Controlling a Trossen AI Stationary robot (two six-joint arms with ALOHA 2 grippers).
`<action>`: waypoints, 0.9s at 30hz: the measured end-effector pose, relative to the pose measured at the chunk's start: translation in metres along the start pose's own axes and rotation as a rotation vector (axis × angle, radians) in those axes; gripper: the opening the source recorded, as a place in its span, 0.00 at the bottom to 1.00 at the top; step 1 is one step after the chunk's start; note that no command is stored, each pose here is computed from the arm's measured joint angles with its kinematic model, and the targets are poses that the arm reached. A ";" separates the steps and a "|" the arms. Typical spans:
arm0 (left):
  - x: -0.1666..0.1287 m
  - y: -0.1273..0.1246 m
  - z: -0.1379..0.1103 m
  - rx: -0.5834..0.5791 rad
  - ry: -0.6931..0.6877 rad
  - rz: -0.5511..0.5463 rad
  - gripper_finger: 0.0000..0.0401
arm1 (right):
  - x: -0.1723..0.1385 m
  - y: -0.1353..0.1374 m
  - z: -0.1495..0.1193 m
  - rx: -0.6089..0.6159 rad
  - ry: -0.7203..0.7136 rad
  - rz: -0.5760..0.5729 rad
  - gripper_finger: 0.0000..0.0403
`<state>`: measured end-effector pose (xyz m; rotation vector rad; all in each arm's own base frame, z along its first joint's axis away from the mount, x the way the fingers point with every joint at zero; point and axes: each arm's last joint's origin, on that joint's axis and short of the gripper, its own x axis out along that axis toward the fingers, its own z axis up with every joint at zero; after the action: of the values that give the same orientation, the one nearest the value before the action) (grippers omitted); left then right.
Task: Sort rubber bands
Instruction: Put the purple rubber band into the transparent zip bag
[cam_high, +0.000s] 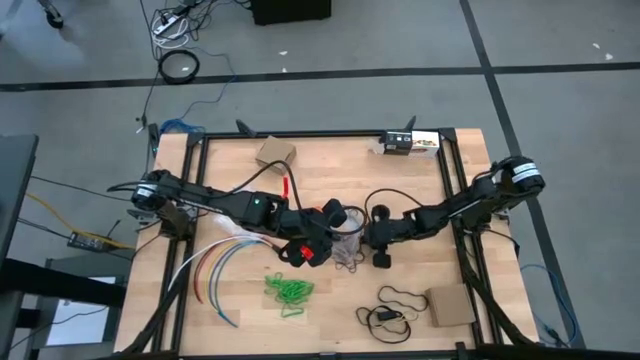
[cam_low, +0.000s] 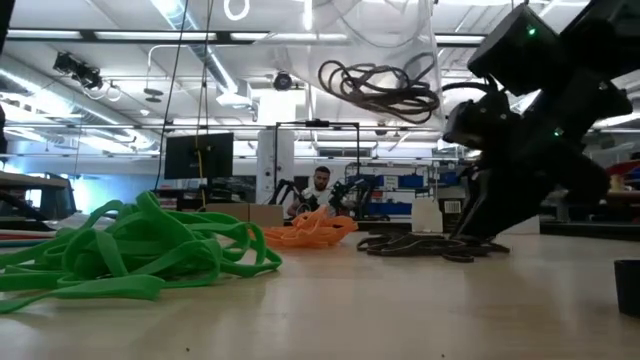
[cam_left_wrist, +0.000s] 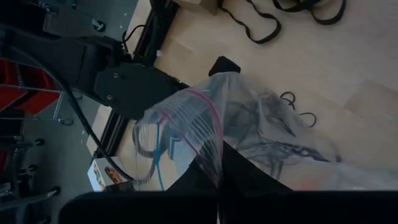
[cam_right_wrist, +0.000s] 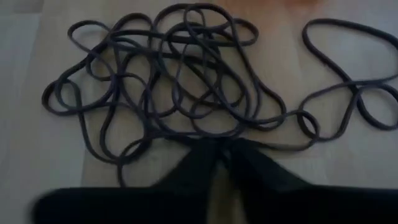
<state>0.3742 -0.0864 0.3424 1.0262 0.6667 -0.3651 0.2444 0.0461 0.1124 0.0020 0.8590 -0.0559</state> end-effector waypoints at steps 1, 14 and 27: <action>0.000 0.000 0.000 0.000 0.000 -0.001 0.00 | -0.003 0.000 0.000 -0.013 0.010 0.003 0.04; 0.000 -0.001 0.000 -0.017 -0.010 -0.022 0.00 | -0.080 -0.004 0.039 -0.029 -0.100 -0.044 0.00; 0.012 -0.014 -0.007 -0.009 0.014 -0.059 0.00 | -0.165 -0.014 0.076 -0.041 -0.336 -0.117 0.00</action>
<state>0.3727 -0.0867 0.3232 1.0025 0.7120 -0.4067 0.1935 0.0382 0.2871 -0.0940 0.5236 -0.1445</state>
